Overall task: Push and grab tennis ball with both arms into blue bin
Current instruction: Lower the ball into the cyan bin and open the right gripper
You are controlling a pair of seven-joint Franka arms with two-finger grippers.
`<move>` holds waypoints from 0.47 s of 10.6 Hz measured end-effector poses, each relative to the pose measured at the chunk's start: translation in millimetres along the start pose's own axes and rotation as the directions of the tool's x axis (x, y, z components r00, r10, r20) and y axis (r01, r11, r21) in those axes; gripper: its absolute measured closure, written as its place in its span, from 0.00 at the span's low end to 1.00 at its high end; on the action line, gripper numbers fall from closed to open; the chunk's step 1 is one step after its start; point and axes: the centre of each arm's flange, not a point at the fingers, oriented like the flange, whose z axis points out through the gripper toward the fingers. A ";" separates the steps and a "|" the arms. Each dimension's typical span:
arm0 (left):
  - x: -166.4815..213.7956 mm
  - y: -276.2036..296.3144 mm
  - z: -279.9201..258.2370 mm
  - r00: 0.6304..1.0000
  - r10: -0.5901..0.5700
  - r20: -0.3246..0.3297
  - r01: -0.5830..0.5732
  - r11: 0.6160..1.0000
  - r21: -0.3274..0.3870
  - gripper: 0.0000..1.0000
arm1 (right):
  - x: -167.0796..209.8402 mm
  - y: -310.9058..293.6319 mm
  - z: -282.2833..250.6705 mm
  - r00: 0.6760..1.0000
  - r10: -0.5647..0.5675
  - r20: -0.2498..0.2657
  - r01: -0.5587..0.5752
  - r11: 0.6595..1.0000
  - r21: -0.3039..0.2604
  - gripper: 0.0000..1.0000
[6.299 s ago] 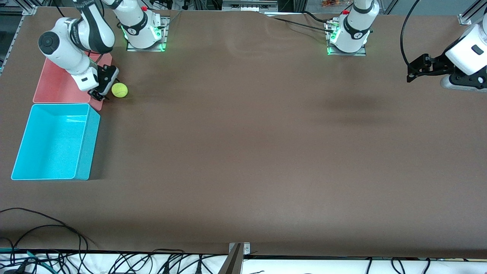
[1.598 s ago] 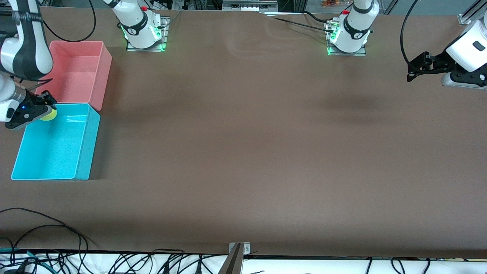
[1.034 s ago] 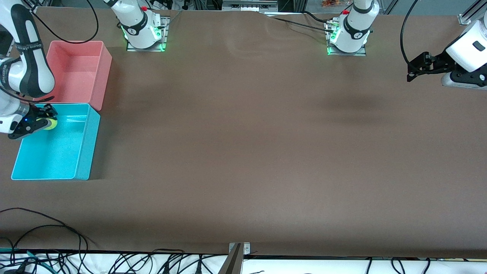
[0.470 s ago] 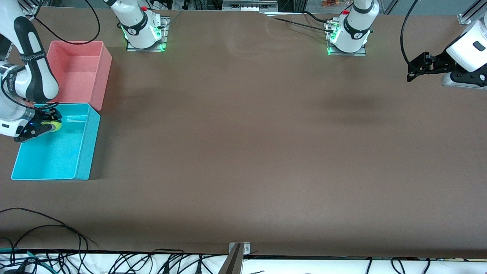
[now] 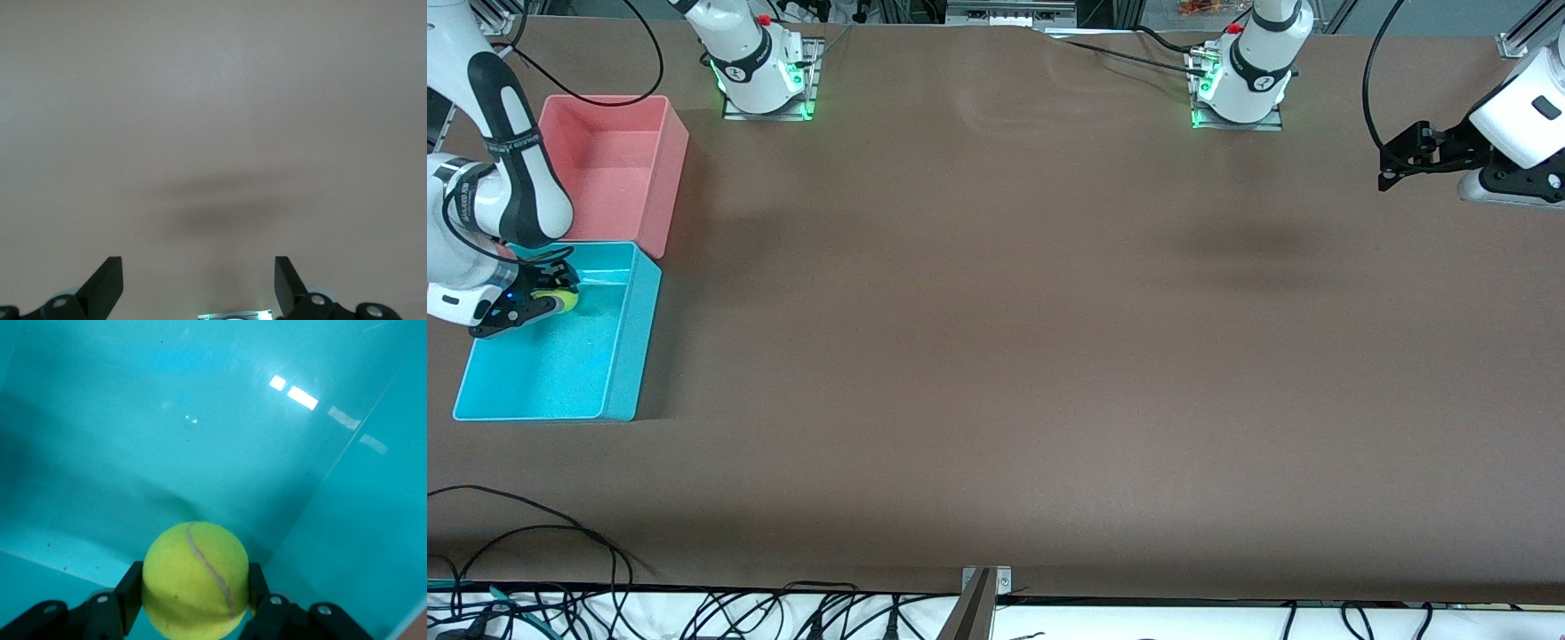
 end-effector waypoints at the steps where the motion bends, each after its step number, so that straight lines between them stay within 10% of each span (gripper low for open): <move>1: 0.0 0.0 0.0 1.000 0.000 0.000 0.000 1.000 0.000 0.00 | 0.8 0.1 0.8 1.000 0.012 0.000 -0.012 1.000 0.000 0.34; 5: 0.0 0.0 0.0 1.000 0.000 0.000 0.000 1.000 0.000 0.00 | 3.8 -0.8 2.4 0.999 0.053 0.000 -0.053 0.999 0.002 0.04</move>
